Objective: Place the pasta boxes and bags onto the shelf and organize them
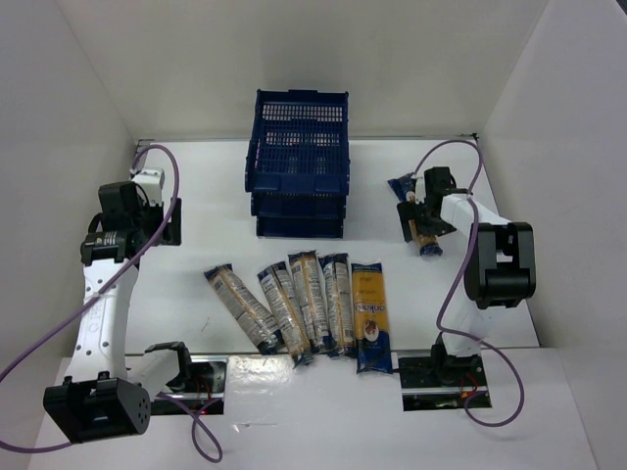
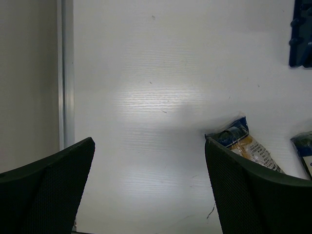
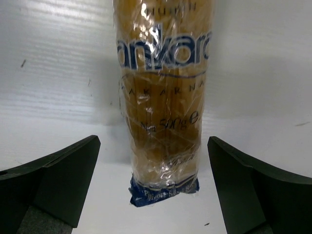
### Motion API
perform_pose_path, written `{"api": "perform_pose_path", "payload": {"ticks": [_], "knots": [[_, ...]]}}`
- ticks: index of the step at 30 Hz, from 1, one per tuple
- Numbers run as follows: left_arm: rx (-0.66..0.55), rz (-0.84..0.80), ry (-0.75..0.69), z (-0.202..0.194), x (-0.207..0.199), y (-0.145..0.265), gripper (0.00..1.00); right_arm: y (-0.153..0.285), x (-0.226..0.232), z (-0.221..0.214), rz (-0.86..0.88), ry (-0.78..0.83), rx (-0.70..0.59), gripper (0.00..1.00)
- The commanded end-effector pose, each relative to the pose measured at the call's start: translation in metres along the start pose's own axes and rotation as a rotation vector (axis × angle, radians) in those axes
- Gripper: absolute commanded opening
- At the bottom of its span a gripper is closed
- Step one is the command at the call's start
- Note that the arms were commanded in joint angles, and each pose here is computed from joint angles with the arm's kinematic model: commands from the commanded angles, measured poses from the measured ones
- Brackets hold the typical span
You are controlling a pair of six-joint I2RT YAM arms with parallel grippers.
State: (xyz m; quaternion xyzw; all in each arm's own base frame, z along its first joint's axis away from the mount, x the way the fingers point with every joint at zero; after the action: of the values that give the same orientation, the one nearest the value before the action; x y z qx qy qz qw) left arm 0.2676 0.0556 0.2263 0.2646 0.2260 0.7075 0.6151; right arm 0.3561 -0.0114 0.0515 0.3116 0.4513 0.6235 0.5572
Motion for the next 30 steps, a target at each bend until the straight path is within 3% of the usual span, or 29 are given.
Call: {"api": "perform_pose_path", "payload": {"ticks": [1,23,30], "knots": [[-0.049,-0.008,0.028,0.008,-0.001,0.003,0.99,-0.001,-0.012,0.032,-0.039,-0.018,-0.084,1.0],[-0.041,-0.018,0.019,0.005,-0.003,0.001,0.99,-0.029,-0.028,0.027,-0.051,0.044,0.006,1.0],[-0.033,-0.028,0.019,0.004,-0.004,-0.001,0.99,-0.035,-0.019,0.029,0.025,0.065,0.025,0.97]]}}
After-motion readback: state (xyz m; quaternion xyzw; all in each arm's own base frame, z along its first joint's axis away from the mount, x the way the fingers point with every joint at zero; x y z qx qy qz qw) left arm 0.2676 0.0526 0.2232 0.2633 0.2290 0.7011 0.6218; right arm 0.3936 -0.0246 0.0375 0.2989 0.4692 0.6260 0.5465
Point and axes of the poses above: each gripper's point midway between its finger pads, its own y axis back along the fingers, its own x axis along the line the jaws close on, z = x × y, the point moved 2 cm from there along y, back along the fingers, and after that the axes turned 3 degrees about y, right-handed, at the moved point
